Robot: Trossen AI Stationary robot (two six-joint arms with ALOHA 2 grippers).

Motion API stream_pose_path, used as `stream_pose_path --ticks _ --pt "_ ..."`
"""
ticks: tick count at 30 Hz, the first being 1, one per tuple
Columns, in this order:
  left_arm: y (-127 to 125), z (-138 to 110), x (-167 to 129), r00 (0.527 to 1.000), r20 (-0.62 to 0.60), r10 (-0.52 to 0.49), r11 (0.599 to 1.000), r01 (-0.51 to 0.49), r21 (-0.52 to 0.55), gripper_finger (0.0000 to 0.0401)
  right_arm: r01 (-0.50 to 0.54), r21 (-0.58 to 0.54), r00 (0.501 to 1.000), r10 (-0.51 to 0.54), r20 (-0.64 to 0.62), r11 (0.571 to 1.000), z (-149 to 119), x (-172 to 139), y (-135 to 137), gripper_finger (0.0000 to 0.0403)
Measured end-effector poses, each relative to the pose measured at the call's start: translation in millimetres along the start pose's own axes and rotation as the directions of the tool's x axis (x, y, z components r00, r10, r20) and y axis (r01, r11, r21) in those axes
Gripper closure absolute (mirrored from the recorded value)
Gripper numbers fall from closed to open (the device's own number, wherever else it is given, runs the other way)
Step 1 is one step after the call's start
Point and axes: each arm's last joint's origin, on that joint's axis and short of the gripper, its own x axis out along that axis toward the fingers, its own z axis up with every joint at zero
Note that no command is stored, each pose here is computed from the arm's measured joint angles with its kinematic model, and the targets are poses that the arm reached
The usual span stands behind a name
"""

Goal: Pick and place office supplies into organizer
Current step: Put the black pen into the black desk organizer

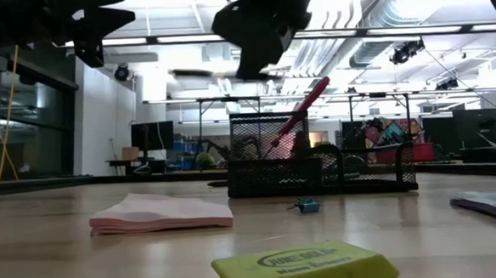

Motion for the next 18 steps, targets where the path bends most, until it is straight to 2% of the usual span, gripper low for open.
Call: stream_pose_path --ticks 5,10,14,18 --pt "0 0 0 1.0 0.002 -0.002 0.999 0.002 0.04 0.0209 0.133 0.048 0.989 -0.136 0.064 0.99 -12 -20 -2 0.0402" --pt "-1 1 0 1.0 0.006 -0.027 0.997 0.026 0.077 0.0208 0.236 0.109 0.952 -0.252 0.172 0.966 -25 -42 -3 0.0402" --pt "-1 1 0 0.999 0.005 -0.039 0.996 0.038 0.078 0.0214 0.218 0.15 0.945 -0.247 0.216 0.964 -35 -61 3 0.0403" --pt "-1 1 0 0.999 0.007 -0.039 0.996 0.038 0.083 0.0217 0.153 0.15 0.949 -0.188 0.253 0.977 -39 -77 16 0.0403"
